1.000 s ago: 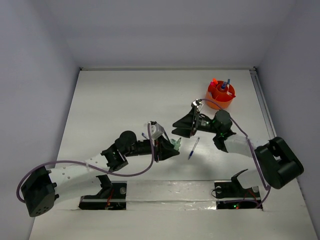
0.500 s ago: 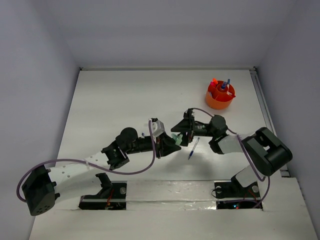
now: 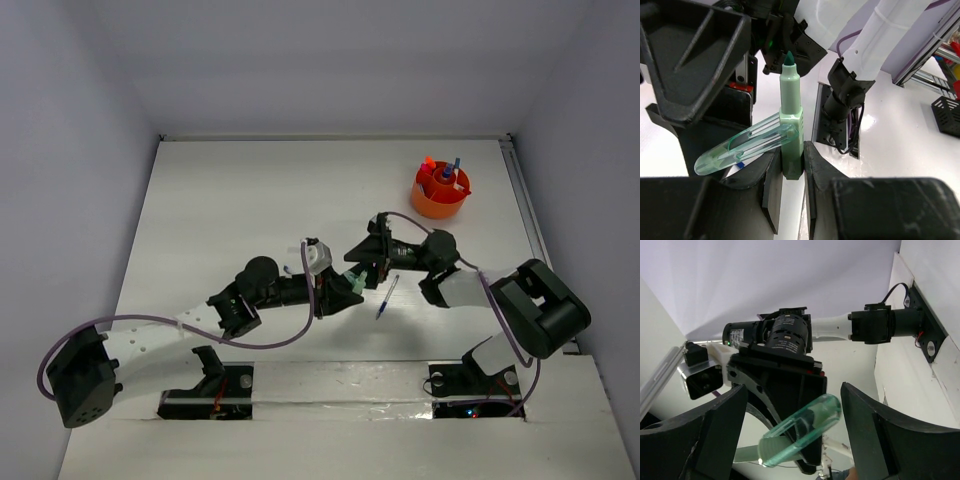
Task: Sort the stationery into containers
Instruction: Close the pen cap on the pen.
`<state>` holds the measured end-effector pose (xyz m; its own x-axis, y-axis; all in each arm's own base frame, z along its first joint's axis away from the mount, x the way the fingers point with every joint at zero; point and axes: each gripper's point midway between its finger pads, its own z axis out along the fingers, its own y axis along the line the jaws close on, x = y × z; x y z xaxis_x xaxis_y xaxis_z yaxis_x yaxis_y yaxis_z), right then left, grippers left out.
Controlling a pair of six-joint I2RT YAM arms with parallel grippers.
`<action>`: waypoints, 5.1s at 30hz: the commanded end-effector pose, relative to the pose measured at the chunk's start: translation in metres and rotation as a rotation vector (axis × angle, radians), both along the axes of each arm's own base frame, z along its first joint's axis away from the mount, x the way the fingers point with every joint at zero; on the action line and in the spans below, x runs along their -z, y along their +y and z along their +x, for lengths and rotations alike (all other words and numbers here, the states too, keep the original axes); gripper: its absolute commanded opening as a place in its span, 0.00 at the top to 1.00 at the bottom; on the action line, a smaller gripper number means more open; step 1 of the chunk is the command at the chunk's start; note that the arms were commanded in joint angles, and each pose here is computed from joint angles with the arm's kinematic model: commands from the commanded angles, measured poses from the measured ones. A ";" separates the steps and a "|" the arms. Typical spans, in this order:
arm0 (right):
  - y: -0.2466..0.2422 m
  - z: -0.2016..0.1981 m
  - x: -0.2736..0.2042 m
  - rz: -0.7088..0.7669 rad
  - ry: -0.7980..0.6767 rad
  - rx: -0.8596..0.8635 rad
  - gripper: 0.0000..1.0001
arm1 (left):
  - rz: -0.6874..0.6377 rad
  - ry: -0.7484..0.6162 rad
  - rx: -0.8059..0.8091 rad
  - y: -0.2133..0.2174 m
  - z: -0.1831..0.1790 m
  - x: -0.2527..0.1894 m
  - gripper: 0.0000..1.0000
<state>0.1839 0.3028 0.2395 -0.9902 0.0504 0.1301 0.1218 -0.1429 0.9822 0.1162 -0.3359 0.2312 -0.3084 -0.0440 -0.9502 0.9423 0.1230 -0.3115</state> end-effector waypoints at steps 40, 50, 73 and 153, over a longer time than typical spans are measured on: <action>-0.015 -0.009 -0.068 -0.119 -0.691 0.198 0.57 | -0.128 0.044 0.013 0.000 -0.010 -0.011 1.00; -0.021 -0.003 -0.074 -0.145 -0.764 0.277 0.76 | -0.112 0.061 0.012 -0.004 -0.007 -0.005 1.00; -0.028 -0.007 -0.081 -0.123 -0.838 0.329 0.77 | -0.115 0.072 0.013 -0.006 -0.006 -0.004 1.00; -0.019 -0.056 -0.050 -0.176 -1.045 0.183 1.00 | -0.387 0.141 -0.136 0.001 0.019 -0.108 1.00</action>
